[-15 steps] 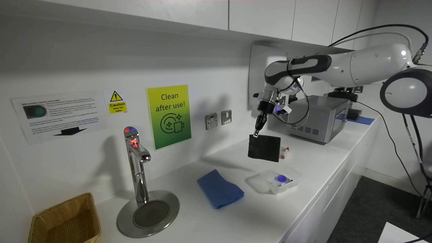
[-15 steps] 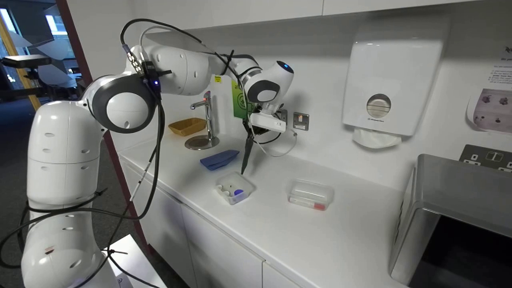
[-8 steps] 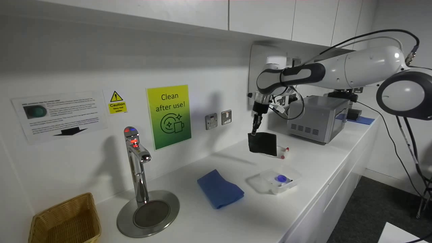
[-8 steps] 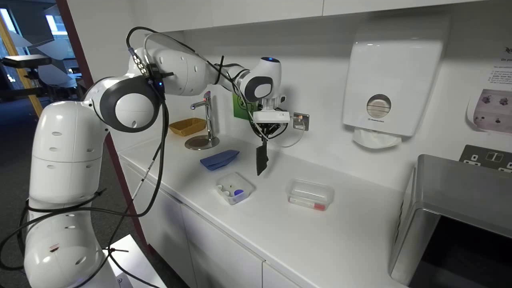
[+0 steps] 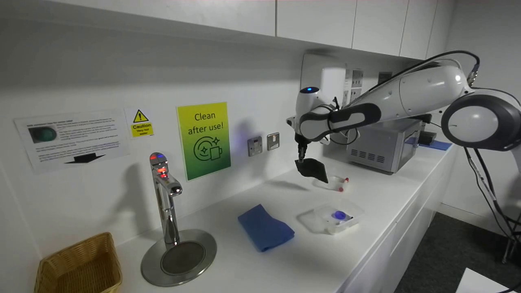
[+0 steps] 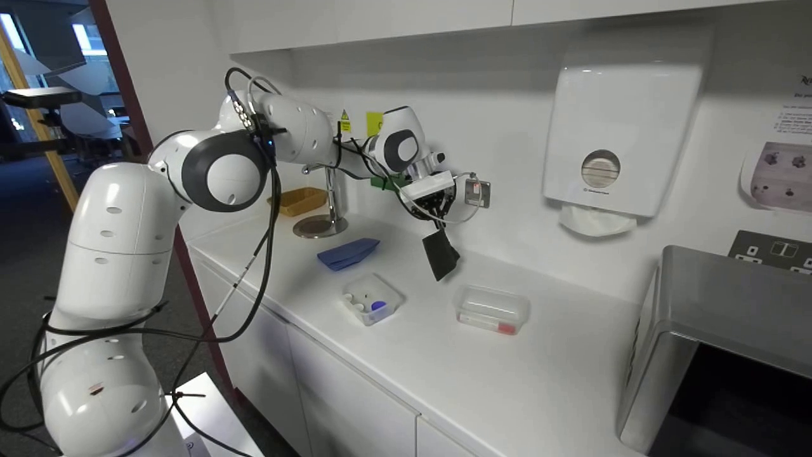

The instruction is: Remove the green paper from the bowl

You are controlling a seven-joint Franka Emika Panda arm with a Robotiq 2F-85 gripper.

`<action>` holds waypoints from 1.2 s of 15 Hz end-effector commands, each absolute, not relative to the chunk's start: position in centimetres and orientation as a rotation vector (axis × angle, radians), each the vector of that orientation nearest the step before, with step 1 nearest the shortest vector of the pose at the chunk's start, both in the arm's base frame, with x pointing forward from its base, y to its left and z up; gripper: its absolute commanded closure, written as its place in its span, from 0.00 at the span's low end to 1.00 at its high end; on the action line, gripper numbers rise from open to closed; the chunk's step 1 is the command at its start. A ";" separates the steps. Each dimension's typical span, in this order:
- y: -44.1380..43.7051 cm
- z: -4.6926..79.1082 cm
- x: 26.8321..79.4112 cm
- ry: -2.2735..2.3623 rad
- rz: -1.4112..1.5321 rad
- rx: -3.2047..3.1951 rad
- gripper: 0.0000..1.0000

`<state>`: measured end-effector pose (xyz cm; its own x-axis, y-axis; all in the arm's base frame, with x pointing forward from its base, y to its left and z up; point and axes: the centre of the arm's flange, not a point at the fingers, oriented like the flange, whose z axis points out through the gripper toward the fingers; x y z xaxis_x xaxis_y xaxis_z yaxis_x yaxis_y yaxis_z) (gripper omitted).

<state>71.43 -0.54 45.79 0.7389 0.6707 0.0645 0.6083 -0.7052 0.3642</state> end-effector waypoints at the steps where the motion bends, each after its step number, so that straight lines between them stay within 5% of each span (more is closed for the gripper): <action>1: 0.0 45.1 70.9 0.876 0.268 2.550 0.71; 11: 5.4 49.5 65.2 0.914 0.360 3.117 0.00; 17: 6.1 52.1 59.4 0.601 -0.019 3.084 0.00; 18: 6.2 51.0 62.4 0.678 0.031 3.123 0.00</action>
